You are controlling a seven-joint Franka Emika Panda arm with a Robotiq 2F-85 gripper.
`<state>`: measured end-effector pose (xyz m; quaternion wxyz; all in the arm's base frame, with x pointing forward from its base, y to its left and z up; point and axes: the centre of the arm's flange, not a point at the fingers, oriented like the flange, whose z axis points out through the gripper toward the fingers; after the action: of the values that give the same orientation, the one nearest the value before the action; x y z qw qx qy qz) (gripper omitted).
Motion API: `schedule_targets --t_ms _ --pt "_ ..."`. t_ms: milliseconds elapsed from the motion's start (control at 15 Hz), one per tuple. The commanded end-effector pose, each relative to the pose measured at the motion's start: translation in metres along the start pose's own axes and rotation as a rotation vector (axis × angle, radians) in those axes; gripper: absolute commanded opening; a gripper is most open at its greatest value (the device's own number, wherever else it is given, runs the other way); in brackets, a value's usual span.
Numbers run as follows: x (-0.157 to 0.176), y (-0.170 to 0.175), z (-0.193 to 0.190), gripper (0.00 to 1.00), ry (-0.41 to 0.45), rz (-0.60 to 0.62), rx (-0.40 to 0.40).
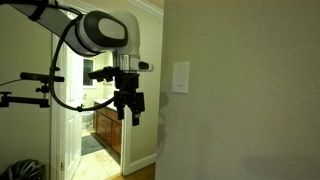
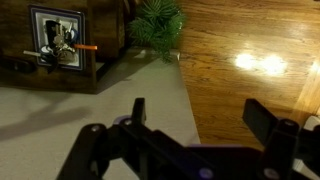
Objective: Flip the light switch.
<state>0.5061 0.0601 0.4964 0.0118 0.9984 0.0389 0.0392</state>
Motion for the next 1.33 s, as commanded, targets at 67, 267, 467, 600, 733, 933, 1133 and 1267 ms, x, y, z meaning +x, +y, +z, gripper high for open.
schedule_targets --t_ms 67,267,467,600,733,933,1133,1267 --pt "0.0 0.0 0.0 1.0 0.0 0.001 -0.001" --pt "0.005 0.004 0.001 1.0 0.011 0.006 -0.004" --pt "0.023 0.019 -0.004 1.0 0.062 0.027 -0.009" --pt "0.037 0.031 -0.013 1.0 0.105 0.044 -0.02" --pt "0.048 0.042 -0.024 1.0 0.149 0.062 -0.034" --pt "0.062 0.051 -0.042 0.74 0.214 0.079 -0.038" --pt "0.07 0.049 -0.06 0.53 0.299 0.085 -0.034" --pt "0.074 0.048 -0.069 0.41 0.361 0.089 -0.028"
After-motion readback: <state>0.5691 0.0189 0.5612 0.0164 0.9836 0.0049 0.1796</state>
